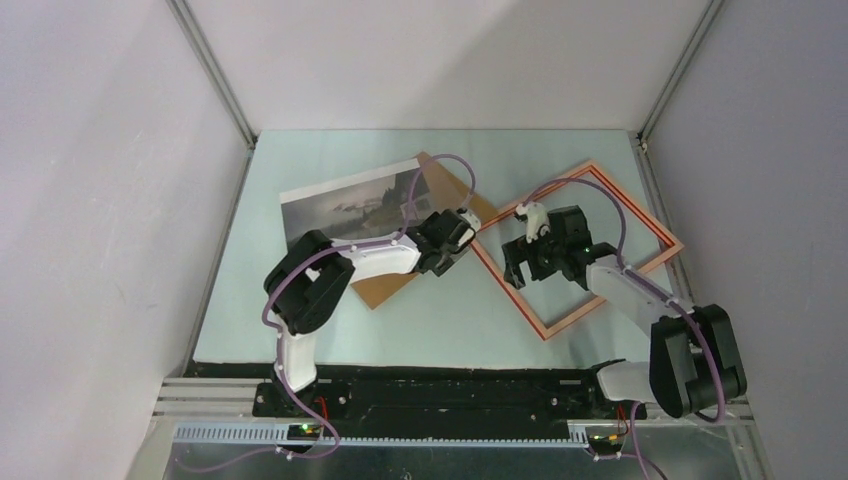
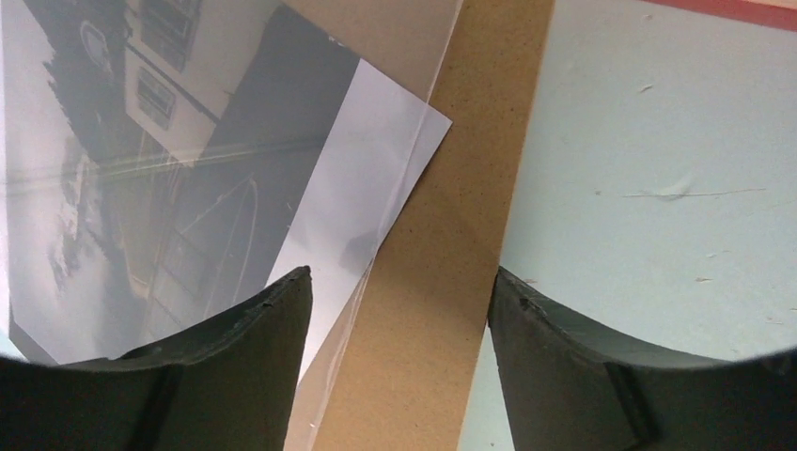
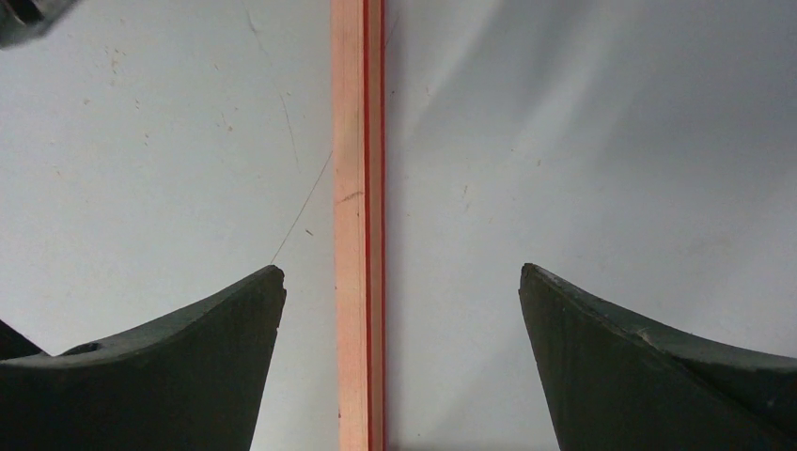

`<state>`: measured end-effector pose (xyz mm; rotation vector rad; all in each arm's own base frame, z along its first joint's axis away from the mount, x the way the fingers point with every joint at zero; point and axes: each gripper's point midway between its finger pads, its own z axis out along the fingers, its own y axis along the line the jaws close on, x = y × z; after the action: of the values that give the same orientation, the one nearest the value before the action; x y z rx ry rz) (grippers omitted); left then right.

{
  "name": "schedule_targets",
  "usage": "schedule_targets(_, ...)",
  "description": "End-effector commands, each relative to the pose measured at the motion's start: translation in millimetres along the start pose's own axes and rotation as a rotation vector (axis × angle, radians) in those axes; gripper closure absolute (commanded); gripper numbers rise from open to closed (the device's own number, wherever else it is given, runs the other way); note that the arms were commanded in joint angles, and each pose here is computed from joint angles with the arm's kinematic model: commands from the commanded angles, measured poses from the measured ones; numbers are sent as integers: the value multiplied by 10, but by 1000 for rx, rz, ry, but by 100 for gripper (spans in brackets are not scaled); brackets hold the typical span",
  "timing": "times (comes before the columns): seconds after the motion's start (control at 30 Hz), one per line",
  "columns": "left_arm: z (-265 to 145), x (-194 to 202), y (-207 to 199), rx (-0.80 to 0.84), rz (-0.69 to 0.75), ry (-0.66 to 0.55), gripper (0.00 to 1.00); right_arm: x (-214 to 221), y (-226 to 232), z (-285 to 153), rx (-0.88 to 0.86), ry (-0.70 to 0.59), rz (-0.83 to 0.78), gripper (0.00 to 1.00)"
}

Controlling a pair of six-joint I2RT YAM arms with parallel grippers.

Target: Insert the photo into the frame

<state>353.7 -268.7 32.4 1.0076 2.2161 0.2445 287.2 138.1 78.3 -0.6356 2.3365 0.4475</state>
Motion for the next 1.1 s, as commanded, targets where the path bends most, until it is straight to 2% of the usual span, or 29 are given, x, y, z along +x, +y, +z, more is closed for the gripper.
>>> schedule_targets(0.0,3,212,221,-25,-65,43,29,-49,30,129,3,5,-48,0)
schedule_targets(0.37,43,400,369,-41,-185,79,48,-13,238,465,-75,98,-133,6)
schedule_targets(0.57,48,452,399,-26,-242,87,51,-46,337,549,-102,120,-213,9)
schedule_targets(0.67,46,475,392,0,-258,87,55,-84,360,563,-110,114,-247,9)
schedule_targets(0.87,16,430,336,41,-298,73,69,-40,373,640,-131,143,-277,12)
schedule_targets(1.07,-85,288,352,70,-315,31,75,91,484,717,-182,210,-331,16)
